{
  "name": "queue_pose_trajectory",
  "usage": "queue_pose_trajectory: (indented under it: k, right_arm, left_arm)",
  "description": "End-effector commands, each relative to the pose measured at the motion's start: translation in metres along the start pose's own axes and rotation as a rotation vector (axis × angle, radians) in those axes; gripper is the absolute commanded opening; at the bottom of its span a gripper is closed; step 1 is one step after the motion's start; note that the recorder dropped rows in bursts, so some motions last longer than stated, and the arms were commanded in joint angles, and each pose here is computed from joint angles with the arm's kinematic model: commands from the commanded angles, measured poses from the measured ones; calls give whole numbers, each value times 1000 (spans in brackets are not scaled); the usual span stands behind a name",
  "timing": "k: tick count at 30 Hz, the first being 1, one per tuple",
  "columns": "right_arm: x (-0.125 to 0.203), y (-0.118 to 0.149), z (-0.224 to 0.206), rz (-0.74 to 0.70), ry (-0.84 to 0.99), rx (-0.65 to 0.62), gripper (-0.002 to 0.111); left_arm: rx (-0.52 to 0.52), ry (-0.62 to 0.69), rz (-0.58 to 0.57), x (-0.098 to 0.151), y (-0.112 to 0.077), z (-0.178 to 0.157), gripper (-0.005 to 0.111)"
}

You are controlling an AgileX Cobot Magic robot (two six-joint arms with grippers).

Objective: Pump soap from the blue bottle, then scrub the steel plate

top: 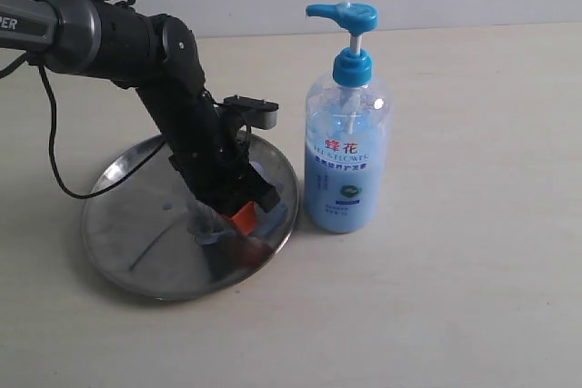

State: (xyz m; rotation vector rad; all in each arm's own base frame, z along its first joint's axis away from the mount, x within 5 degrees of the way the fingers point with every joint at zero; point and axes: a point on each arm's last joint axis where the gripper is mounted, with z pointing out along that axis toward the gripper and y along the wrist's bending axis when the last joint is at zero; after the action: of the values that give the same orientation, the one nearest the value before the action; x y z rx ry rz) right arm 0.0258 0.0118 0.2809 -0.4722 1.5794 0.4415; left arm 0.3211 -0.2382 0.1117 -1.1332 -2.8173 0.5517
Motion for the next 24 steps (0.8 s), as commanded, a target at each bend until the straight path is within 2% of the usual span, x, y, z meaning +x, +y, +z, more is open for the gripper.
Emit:
queue_pose_trajectory:
  k: [1,4,15,19,24]
  right_arm:
    - [2,0,1,1,-3,-4,0]
    - [2,0,1,1,-3,-4,0]
    - [2,0,1,1,-3,-4,0]
    - [2,0,1,1,-5,-4,0]
    - [2,0,1,1,-5,-4,0]
  left_arm:
    - [-1,-27,38,-5,-14,5,0]
    - [-16,-53,54,-9,-19,7,0]
    - [-105,-225,40,-24,-10,4,0]
    - [-143,-222,62,-24,-6,4,0]
    - [-194,-160,37,-18,3,2,0]
